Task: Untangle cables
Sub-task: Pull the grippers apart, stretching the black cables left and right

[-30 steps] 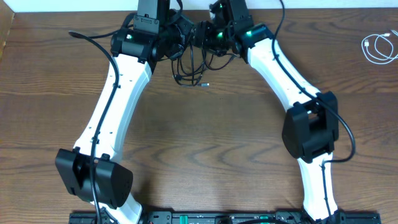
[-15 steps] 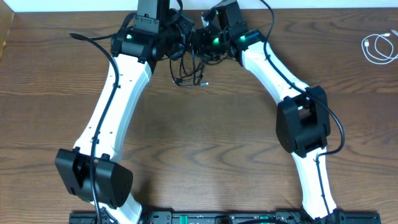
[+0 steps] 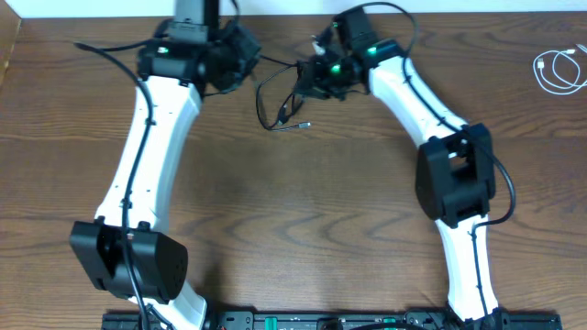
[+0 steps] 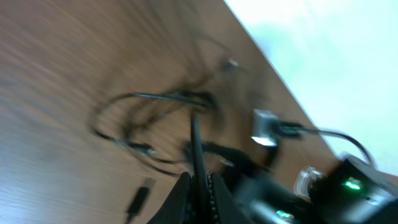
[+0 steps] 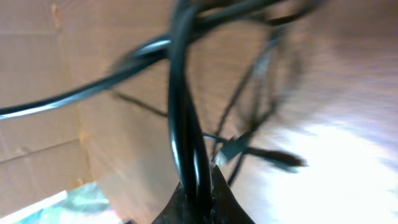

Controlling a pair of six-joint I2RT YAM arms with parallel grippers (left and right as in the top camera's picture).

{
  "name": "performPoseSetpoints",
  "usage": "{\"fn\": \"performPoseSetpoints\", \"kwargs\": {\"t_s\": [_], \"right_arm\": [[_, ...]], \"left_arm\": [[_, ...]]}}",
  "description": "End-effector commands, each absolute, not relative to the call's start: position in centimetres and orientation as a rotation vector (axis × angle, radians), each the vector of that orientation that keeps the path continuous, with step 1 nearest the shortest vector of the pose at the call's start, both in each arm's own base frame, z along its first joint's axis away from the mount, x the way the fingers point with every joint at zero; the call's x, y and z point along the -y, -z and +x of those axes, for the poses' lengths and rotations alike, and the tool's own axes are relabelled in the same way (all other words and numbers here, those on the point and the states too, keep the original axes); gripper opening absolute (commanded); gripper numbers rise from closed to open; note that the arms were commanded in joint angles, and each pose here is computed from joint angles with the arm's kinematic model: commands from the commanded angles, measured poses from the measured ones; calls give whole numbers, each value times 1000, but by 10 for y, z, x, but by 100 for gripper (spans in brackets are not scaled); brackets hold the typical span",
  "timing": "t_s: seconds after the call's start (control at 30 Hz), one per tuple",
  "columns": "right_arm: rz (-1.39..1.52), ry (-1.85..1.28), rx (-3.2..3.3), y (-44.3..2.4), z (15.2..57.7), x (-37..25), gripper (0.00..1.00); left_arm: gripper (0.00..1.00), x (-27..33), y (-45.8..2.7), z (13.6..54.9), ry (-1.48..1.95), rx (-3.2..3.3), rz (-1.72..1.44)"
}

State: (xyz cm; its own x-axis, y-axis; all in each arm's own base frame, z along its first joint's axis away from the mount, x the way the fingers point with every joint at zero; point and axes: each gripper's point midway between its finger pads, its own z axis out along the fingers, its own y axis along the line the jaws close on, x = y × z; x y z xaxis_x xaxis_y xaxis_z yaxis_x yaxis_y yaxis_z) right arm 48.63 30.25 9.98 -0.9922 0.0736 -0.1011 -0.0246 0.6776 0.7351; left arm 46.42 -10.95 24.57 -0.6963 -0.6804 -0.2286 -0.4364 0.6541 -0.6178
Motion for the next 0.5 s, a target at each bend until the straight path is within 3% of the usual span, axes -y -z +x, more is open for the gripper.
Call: {"fn": "performPoseSetpoints", "kwargs": {"t_s": [0.0, 0.17, 0.47], "right_arm": [[-5, -966, -2701, -129, 505, -237, 1], [55, -814, -2684, -143, 517, -169, 1], [416, -250, -2840, -107, 502, -25, 1]], "left_arm": [[7, 67, -260, 463, 569, -2439, -631], [7, 42, -254, 459, 480, -2476, -521], [7, 2, -253, 461, 372, -2448, -586]]}}
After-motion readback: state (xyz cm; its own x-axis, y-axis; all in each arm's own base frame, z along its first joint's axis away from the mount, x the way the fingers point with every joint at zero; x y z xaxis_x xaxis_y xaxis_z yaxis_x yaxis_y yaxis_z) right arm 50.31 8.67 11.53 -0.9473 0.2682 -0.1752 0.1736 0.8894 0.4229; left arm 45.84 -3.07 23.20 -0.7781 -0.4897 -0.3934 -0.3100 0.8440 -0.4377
